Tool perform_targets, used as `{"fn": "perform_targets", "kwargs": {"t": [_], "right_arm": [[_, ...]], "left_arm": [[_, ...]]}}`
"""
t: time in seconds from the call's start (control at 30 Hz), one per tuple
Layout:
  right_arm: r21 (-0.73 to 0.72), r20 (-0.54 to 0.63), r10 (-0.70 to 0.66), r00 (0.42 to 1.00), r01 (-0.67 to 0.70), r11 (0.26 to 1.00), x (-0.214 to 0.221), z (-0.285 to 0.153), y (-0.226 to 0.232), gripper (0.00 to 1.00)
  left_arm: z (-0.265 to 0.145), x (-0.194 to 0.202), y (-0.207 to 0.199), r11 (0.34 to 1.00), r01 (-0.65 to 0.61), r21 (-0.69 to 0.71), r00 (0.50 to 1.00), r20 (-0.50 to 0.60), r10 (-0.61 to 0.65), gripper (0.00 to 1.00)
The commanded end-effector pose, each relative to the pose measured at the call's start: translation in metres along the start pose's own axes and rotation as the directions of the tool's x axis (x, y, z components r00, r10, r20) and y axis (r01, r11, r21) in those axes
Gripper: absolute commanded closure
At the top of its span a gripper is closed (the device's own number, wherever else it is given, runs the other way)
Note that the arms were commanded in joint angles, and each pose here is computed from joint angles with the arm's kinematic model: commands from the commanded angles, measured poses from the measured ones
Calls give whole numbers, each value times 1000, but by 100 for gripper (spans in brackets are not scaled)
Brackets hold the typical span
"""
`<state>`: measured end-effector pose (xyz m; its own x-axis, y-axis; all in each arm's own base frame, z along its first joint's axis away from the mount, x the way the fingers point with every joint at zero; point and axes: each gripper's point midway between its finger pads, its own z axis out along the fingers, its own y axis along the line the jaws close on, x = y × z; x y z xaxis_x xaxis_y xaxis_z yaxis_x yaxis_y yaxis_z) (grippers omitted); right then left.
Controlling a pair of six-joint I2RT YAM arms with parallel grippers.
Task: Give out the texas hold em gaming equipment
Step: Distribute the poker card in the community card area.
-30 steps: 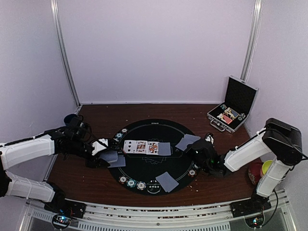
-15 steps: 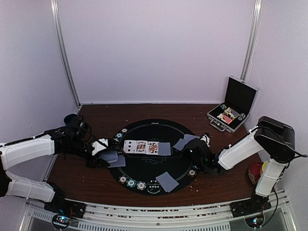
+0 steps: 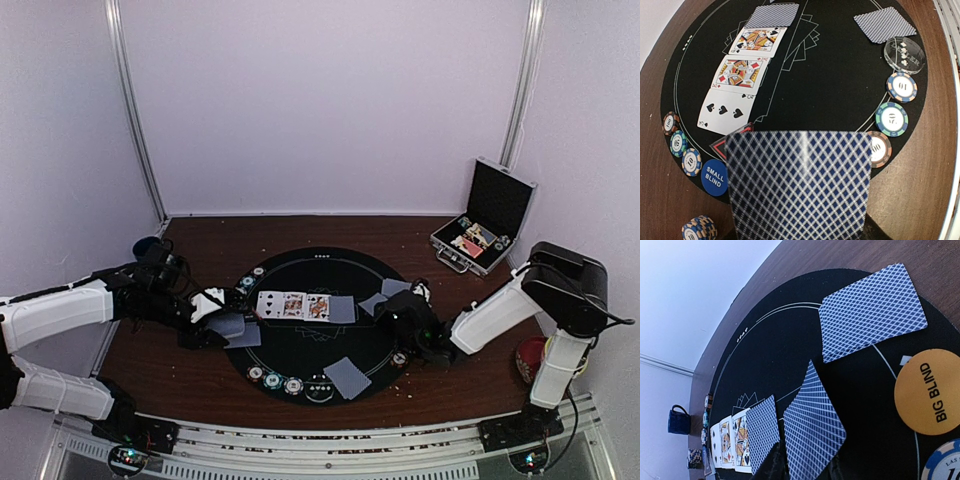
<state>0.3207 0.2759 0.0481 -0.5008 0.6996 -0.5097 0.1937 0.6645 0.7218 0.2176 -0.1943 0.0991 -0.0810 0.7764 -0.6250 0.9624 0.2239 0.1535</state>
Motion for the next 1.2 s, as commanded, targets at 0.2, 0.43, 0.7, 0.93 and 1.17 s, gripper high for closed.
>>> {"fn": "perform_targets", "kwargs": {"t": [0.2,0.43,0.7,0.93,1.17], "right_arm": [[-34,-62,-44,997,42,999,19,-3,13,67],[-43,-89,-52,995,48,998,30,-2,15,65],[-56,-121,-58,991,52,997,44,2,17,64],[-45,-105,-68,992,64,997,43,7,17,63],[-35,-97,-78,992,75,997,40,8,19,63]], "left_arm": [[1,-1,1,1000,-1,-3,1000,11,1,46],[1,-1,1,1000,-1,-3,1000,11,1,46],[0,-1,1,1000,0,-5,1000,10,0,46],[1,0,1,1000,0,-4,1000,10,0,46],[0,0,1,1000,0,-5,1000,10,0,46]]}}
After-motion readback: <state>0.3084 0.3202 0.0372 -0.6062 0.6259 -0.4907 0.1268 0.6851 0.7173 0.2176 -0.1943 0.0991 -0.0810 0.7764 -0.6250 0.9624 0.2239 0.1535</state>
